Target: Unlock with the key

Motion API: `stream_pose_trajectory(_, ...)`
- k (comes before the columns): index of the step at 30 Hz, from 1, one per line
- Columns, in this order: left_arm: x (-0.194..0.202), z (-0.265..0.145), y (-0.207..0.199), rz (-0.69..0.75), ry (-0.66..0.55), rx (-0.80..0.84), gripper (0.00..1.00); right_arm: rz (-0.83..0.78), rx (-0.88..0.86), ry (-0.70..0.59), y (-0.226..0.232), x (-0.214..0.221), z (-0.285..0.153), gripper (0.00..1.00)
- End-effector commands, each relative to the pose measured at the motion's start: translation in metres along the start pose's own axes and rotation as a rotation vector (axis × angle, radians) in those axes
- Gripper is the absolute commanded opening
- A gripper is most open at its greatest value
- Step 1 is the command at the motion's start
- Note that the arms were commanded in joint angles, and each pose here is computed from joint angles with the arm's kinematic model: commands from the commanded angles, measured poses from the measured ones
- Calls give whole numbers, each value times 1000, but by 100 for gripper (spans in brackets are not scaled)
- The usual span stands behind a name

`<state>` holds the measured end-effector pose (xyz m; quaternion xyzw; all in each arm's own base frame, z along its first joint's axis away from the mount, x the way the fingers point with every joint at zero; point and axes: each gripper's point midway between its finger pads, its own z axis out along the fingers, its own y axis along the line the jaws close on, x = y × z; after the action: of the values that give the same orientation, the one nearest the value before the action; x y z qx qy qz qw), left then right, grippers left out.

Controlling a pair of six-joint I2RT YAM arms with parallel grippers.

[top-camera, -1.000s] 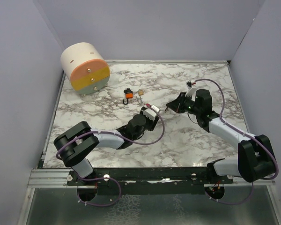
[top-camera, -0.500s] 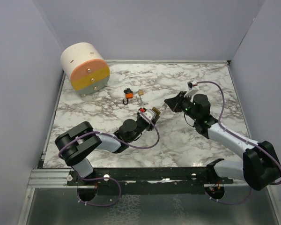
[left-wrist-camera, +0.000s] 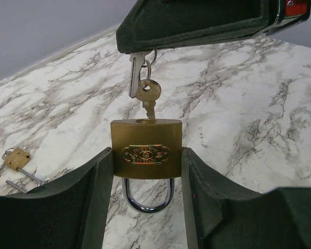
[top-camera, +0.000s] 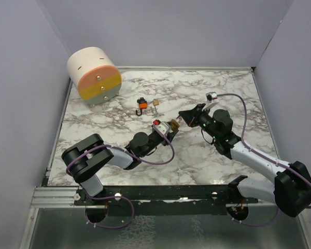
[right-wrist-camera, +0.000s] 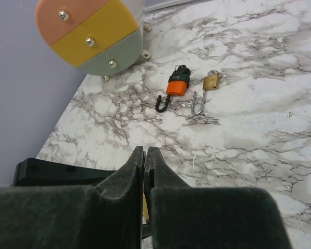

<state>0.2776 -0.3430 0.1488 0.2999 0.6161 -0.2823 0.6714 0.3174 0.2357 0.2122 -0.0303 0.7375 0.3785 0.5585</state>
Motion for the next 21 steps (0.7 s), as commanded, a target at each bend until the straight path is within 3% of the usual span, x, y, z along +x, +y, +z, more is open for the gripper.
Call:
stream_pose_trajectory(1,-34,1,-4,-22,-130,41,0,-27,-8,-51,6,-12,-1,1)
stream_pose_trajectory(21,-49,-1,4,23,-169,24,0,-11,5,18,4,18,-2,1)
